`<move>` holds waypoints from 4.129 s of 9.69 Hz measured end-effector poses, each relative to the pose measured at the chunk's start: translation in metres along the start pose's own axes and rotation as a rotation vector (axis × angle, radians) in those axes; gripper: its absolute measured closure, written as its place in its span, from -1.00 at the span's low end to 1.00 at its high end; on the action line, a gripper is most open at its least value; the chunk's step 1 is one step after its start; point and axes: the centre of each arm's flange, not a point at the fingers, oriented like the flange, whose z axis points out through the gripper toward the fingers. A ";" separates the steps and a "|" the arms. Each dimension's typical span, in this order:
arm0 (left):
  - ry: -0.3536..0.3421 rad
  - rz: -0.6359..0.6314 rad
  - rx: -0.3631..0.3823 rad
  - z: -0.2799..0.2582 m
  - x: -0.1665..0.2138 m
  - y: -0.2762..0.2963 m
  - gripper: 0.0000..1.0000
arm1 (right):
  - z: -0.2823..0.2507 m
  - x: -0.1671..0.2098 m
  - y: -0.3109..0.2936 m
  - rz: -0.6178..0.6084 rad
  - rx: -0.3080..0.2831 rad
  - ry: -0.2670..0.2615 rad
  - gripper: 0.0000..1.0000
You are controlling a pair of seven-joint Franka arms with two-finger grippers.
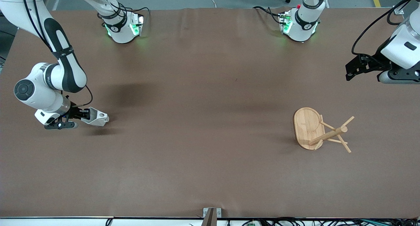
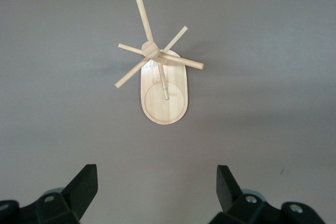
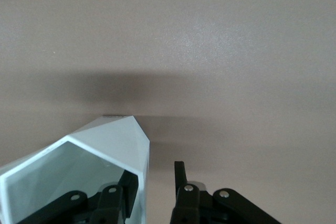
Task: Hang cup on rack
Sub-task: 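Lift the cup with the right gripper while the left gripper approaches, then lower the left gripper onto the cup and close on its rim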
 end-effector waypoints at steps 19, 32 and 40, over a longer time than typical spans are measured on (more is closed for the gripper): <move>0.159 0.525 -0.230 -0.034 -0.064 0.330 -1.00 | -0.235 0.007 -0.280 -0.056 1.121 -0.260 0.91; 0.195 0.846 -0.318 0.010 -0.101 0.443 -1.00 | -0.226 -0.022 -0.367 -0.017 1.333 -0.342 0.91; 0.250 0.922 -0.331 0.028 -0.090 0.457 -1.00 | -0.225 -0.022 -0.367 -0.011 1.331 -0.337 0.91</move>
